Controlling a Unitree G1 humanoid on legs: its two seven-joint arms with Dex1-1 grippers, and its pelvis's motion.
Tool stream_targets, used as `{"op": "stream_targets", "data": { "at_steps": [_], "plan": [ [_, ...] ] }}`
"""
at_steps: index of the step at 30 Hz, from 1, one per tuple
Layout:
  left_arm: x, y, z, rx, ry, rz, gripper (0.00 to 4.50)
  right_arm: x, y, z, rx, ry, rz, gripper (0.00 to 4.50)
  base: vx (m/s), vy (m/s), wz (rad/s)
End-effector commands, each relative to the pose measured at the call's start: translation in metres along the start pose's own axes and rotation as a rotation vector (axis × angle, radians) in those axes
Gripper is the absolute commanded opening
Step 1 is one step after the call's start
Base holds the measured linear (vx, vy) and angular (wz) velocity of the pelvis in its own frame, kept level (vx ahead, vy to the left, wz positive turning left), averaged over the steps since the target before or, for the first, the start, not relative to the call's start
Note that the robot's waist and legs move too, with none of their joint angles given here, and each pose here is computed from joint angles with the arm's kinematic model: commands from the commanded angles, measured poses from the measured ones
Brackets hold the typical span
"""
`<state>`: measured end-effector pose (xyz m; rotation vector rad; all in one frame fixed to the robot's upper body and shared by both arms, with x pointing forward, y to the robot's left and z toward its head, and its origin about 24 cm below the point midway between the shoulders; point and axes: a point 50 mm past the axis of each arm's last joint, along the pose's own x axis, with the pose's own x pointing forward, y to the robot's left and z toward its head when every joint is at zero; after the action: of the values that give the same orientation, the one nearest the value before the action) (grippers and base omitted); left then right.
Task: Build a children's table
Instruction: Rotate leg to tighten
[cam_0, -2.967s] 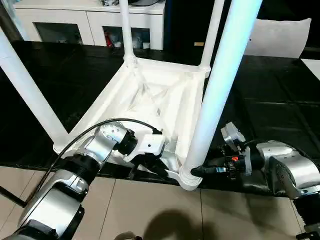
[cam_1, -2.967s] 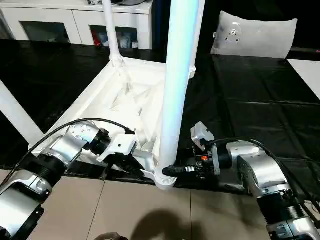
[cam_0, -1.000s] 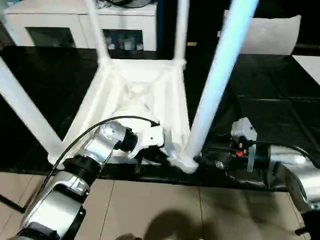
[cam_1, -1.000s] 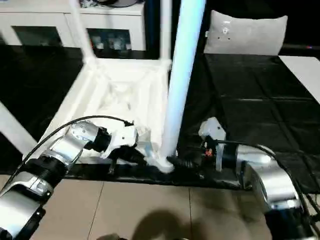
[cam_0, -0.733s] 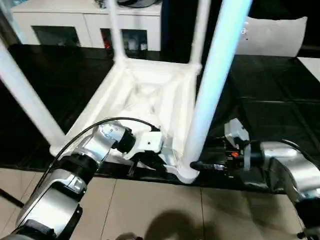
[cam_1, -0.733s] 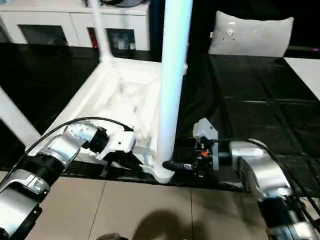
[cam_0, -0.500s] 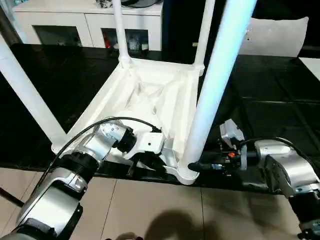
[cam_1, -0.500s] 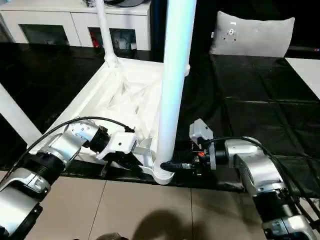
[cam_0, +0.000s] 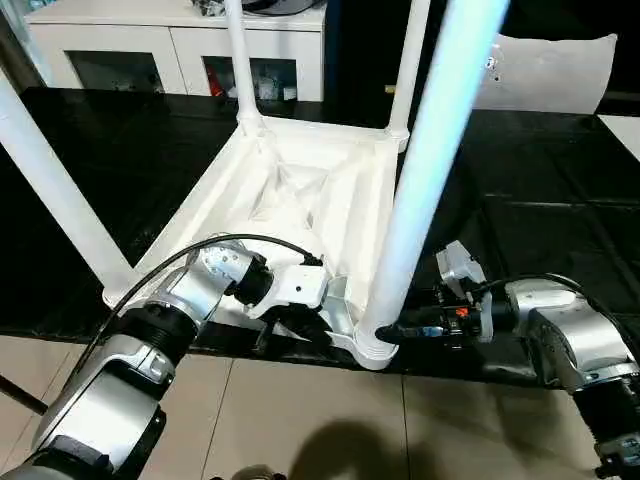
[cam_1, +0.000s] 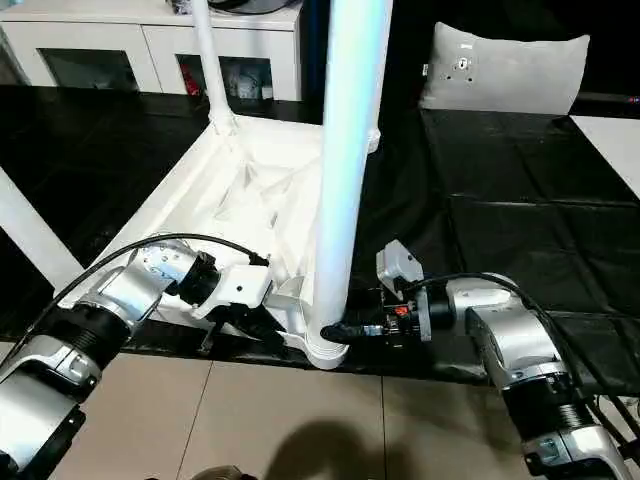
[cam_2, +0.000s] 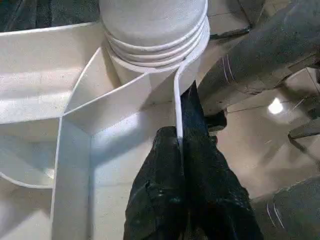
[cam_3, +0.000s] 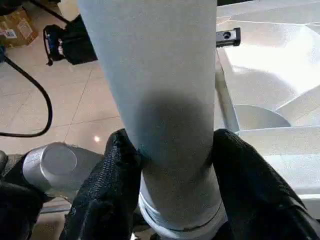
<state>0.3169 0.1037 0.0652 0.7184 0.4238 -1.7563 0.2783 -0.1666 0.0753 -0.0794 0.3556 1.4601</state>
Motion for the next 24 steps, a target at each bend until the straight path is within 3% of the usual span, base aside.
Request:
{"op": "stream_targets", "data": {
  "at_steps": [1,6,9,13,17,19,24],
  "plan": [
    [0.004,0.002,0.007,0.005,0.006,-0.043,0.00,0.004,0.004,0.003,0.054,-0.052,0.020,1.92,0.000,0.000,0.00],
    [0.004,0.009,0.009,-0.107,-0.039,0.066,0.00,0.010,0.011,0.003,0.112,-0.100,-0.034,1.91,0.000,0.000,0.00],
    [0.007,0.020,0.017,-0.199,-0.108,0.187,0.00,0.021,0.004,0.002,0.118,-0.101,-0.231,1.91,0.000,0.000,0.00],
    [0.022,0.033,0.030,-0.312,-0.139,0.326,0.00,0.040,-0.011,0.010,0.223,-0.190,-0.513,1.91,0.000,0.000,0.00],
    [0.031,0.042,0.039,-0.375,-0.167,0.418,0.00,0.053,-0.020,0.013,0.270,-0.205,-0.684,1.91,0.000,0.000,0.00],
    [0.036,0.050,0.047,-0.401,-0.187,0.502,0.00,0.064,-0.027,0.018,0.323,-0.253,-0.822,1.91,0.000,0.000,0.00],
    [0.037,0.055,0.052,-0.416,-0.187,0.578,0.00,0.073,-0.030,0.021,0.335,-0.262,-0.918,1.91,0.000,0.000,0.00]
  ]
}}
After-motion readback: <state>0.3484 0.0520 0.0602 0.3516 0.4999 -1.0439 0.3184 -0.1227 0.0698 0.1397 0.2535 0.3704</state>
